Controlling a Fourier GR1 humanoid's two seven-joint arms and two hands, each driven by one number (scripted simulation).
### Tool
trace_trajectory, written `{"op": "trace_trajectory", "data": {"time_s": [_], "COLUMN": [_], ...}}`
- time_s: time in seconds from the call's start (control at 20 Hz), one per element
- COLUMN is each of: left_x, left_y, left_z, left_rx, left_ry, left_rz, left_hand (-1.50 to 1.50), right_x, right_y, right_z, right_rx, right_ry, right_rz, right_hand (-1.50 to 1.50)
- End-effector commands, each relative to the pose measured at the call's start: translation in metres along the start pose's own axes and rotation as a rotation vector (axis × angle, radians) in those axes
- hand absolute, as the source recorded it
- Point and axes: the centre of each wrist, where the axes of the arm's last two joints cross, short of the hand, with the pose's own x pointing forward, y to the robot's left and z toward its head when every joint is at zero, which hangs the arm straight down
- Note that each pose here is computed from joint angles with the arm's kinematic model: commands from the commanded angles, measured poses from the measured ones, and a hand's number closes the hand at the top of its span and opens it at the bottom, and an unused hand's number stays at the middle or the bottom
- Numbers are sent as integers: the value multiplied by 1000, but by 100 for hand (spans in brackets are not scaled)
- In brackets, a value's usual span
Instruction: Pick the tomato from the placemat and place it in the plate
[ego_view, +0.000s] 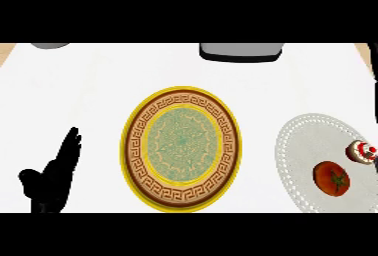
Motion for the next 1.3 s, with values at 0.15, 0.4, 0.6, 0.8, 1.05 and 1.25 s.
{"op": "trace_trajectory", "data": {"time_s": [0.15,0.4,0.6,0.8,1.05,1.25], "left_x": [73,93,116,133,139,127], "left_y": [2,-3,4,9,14,7], "left_z": [-37,-41,-50,-61,-61,-57], "left_rx": [-88,-129,-154,-180,-169,-164], "left_ry": [-284,-377,-401,-395,-385,-398], "left_rz": [-57,-82,-63,-50,-62,-79], "left_hand": [0,0,0,0,0,0], "right_x": [1,-8,-65,-81,-51,-14], "right_y": [80,29,89,87,28,1], "right_z": [40,35,151,168,175,168], "right_rx": [516,623,381,281,244,266], "right_ry": [-114,-153,-69,-158,-262,-225], "right_rz": [-109,670,261,106,149,361], "right_hand": [150,150,-150,-150,-150,-150]}}
